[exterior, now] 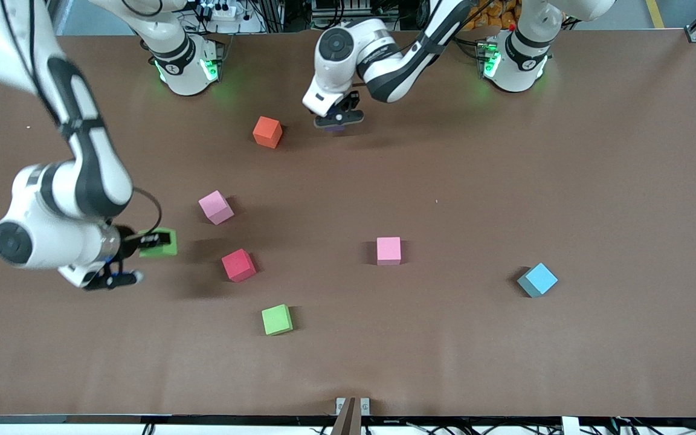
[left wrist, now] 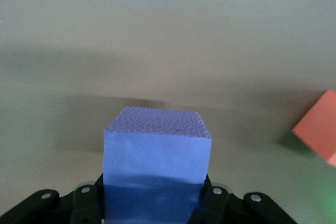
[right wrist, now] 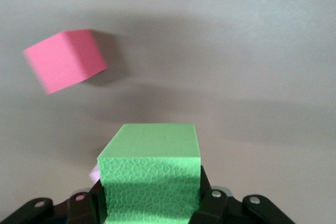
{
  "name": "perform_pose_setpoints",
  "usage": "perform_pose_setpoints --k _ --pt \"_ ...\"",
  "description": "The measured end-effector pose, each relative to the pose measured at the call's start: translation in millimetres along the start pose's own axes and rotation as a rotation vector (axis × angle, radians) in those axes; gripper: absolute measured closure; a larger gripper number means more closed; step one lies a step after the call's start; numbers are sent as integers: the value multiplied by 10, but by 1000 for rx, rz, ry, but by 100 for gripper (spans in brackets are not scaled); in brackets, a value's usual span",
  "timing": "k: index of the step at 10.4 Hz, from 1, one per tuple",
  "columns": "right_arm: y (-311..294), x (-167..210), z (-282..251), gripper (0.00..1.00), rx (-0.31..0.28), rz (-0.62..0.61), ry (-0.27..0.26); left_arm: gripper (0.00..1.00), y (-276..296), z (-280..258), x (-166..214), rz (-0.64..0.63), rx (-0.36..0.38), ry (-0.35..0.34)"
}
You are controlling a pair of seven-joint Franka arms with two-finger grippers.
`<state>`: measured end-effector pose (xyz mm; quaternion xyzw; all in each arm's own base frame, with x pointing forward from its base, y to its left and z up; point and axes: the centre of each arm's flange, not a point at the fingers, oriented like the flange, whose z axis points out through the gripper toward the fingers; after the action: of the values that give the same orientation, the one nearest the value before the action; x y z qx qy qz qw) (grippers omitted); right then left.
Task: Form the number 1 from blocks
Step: 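Carry the purple cube with the left gripper while the right gripper carries green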
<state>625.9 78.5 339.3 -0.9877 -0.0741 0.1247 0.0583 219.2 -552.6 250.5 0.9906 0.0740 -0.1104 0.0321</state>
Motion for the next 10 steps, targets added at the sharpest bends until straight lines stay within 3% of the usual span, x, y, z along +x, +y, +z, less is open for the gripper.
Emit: perform_pose_setpoints --k 2,5,9,10 --pt "-803 -198 -71 37 -36 -67 6 39 -110 145 -127 45 31 45" --pt "-1791 -380 115 37 -73 -22 2 39 -223 323 -257 70 21 59" --pt "-2207 -439 238 37 -71 22 63 39 -315 530 -318 89 48 120" --pt "-2278 -471 355 37 -72 17 69 32 -317 547 -301 81 45 117"
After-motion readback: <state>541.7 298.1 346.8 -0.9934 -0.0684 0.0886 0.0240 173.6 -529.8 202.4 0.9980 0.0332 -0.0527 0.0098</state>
